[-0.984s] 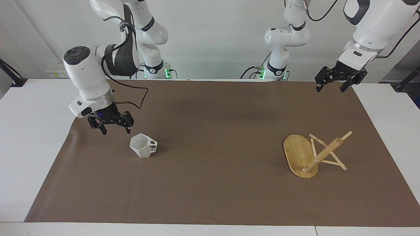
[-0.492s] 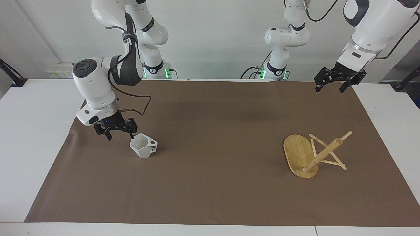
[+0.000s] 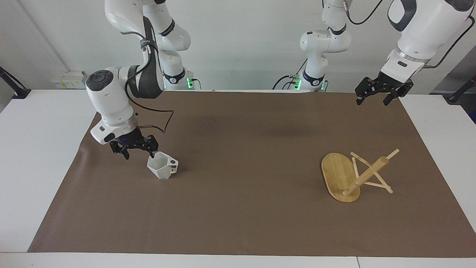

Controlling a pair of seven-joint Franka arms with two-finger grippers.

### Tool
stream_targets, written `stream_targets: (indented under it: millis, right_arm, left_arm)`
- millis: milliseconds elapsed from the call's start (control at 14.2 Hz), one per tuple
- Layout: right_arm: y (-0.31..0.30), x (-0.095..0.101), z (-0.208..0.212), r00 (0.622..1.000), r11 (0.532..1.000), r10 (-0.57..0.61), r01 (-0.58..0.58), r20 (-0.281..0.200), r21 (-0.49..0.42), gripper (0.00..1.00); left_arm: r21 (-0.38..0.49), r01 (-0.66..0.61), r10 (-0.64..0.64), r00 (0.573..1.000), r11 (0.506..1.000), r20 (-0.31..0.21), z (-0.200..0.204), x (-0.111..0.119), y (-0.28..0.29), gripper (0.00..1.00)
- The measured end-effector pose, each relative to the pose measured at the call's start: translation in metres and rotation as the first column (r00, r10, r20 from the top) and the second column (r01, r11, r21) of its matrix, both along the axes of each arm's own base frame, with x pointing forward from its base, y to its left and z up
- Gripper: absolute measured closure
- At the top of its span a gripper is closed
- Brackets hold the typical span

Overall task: Hang cup on rack
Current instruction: 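Reach the right gripper toward the white hexagonal cup, then close the right gripper on the white cup's rim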

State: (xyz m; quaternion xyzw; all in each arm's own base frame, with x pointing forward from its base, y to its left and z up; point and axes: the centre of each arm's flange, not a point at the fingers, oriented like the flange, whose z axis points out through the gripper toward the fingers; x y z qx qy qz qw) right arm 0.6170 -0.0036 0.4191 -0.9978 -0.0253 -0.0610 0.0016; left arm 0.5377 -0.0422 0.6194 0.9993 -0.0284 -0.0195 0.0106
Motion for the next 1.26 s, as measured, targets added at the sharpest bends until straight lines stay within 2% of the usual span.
stream_targets:
  millis: [703, 984, 1265]
  right_arm:
    - [0.002, -0.010, -0.033, 1.000, 1.000, -0.029, 0.029, 0.012, 0.007, 0.00]
    - [0.003, -0.008, -0.046, 0.998, 0.999, -0.048, 0.048, 0.046, 0.014, 0.00]
    - [0.003, -0.006, -0.062, 0.997, 0.999, -0.051, 0.050, 0.049, 0.019, 0.00]
  left_arm:
    - [0.001, 0.000, 0.000, 1.000, 1.000, -0.007, -0.003, -0.002, 0.000, 0.00]
    - [0.001, 0.000, 0.000, 1.000, 1.000, -0.012, -0.006, -0.003, 0.000, 0.00]
    - [0.002, 0.000, 0.000, 1.000, 1.000, -0.015, -0.007, -0.004, 0.000, 0.00]
